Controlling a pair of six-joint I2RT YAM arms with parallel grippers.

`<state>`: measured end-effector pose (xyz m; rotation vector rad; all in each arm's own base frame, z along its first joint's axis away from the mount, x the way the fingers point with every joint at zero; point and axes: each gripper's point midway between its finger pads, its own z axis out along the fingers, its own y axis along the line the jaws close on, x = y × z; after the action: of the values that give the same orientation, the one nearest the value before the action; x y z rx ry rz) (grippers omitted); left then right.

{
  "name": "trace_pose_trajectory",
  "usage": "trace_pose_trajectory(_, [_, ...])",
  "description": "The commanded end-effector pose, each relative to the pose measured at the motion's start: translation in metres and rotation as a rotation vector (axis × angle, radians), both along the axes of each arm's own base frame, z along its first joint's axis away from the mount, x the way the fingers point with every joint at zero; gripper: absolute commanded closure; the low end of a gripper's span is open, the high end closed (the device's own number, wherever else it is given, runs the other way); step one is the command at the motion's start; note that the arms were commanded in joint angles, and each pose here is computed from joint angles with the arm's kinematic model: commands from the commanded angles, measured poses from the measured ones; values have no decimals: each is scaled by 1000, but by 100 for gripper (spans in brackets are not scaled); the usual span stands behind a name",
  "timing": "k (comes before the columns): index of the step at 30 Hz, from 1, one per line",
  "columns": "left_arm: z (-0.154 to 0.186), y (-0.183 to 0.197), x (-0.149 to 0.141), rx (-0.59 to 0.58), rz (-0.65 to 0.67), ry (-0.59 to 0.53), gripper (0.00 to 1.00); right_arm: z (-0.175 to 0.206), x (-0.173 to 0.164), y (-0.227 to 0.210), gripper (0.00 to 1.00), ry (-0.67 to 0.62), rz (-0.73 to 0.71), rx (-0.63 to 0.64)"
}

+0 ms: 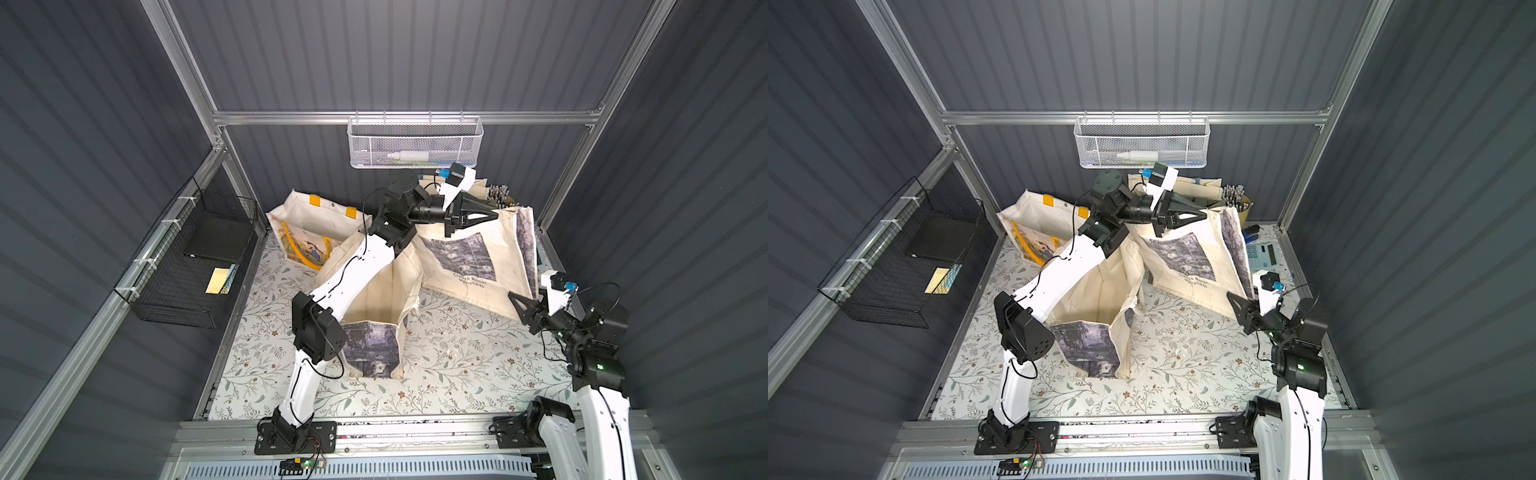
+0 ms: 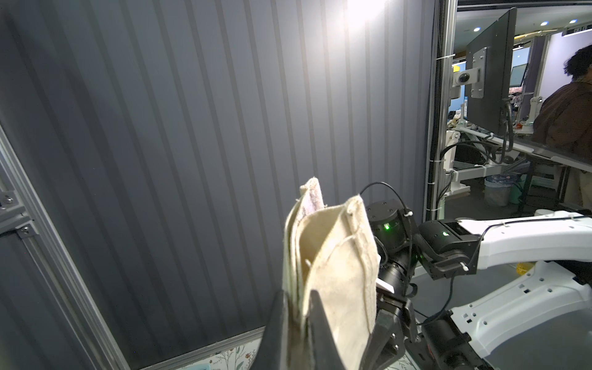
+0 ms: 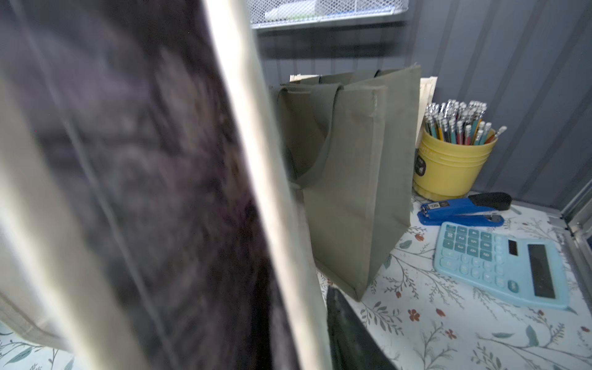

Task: Put away the canvas bag
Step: Press the canvas bag at the center of the board.

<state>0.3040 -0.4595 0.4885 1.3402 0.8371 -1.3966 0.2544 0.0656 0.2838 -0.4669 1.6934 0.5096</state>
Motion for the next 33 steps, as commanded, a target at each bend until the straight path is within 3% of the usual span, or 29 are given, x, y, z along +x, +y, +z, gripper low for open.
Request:
trace_pose_trajectory(1, [19, -1, -21, -43, -16, -73, 100, 35, 3, 1, 48, -86, 10, 13])
trace_pose_trajectory(7, [16, -12, -33, -53, -41, -80, 100, 49, 5, 4, 47, -108, 36, 40])
trace_pose_trajectory(19, [-23, -48, -52, 51, -25, -88, 100, 101, 10, 4, 47, -240, 51, 41])
trace_pose_trajectory(25, [-40, -63, -57, 86, -12, -90, 100, 106, 13, 6, 49, -246, 76, 48])
trace_pose_trajectory(29, [-50, -69, -61, 108, -18, -86, 100, 104, 11, 9, 53, -254, 96, 36])
trace_pose_trajectory(33, [-60, -72, -60, 135, -2, -84, 100, 105, 11, 7, 66, -270, 85, 6])
